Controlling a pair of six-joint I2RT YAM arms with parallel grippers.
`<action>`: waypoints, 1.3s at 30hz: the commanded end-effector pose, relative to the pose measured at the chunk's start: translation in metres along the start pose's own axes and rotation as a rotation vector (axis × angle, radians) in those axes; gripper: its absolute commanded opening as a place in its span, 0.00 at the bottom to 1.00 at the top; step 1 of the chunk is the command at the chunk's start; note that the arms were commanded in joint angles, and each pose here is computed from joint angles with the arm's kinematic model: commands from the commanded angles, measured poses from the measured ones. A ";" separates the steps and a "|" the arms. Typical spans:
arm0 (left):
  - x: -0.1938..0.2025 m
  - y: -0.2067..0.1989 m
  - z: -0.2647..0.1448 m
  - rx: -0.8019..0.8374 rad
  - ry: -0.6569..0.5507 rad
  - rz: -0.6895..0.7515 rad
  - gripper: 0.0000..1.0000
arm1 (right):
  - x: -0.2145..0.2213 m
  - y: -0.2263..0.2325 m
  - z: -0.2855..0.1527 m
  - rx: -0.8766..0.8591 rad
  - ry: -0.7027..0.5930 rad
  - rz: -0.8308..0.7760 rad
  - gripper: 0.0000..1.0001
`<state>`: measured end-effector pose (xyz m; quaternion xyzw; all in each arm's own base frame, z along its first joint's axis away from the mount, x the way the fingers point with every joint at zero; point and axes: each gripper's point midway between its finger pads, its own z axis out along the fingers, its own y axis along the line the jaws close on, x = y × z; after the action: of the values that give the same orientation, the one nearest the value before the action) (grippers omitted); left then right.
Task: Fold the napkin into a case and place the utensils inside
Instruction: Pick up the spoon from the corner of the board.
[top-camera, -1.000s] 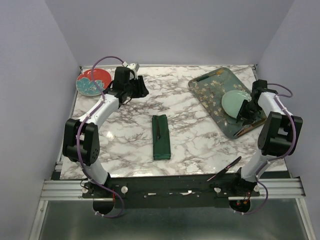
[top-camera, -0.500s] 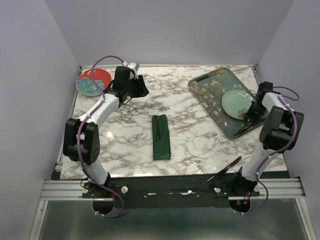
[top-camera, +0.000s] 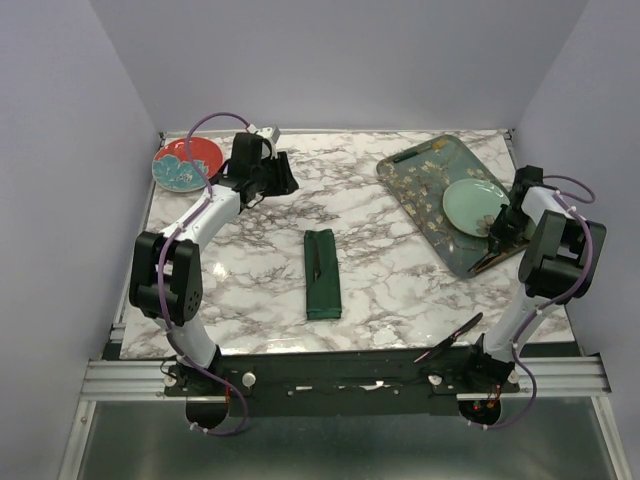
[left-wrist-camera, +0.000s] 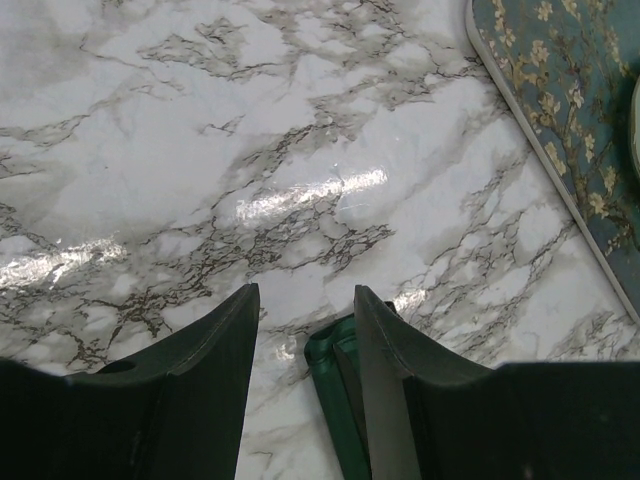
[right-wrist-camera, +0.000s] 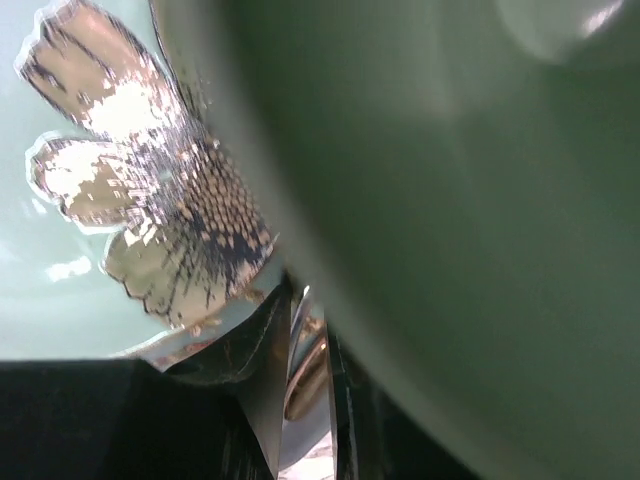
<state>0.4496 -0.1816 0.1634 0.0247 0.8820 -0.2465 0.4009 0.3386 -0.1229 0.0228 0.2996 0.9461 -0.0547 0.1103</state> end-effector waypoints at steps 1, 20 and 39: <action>-0.009 0.000 0.001 -0.002 -0.012 -0.001 0.51 | 0.044 -0.005 0.004 -0.011 0.106 0.021 0.27; -0.014 -0.001 -0.003 -0.013 -0.023 -0.013 0.51 | 0.030 0.030 -0.041 -0.209 0.091 0.056 0.01; -0.018 0.002 -0.019 -0.043 -0.059 0.023 0.51 | 0.047 0.106 -0.126 -0.416 -0.142 -0.298 0.00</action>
<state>0.4554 -0.1792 0.1653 0.0175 0.8835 -0.2374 0.4035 0.3175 -0.0181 0.1125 0.2156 0.9562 0.0848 0.1789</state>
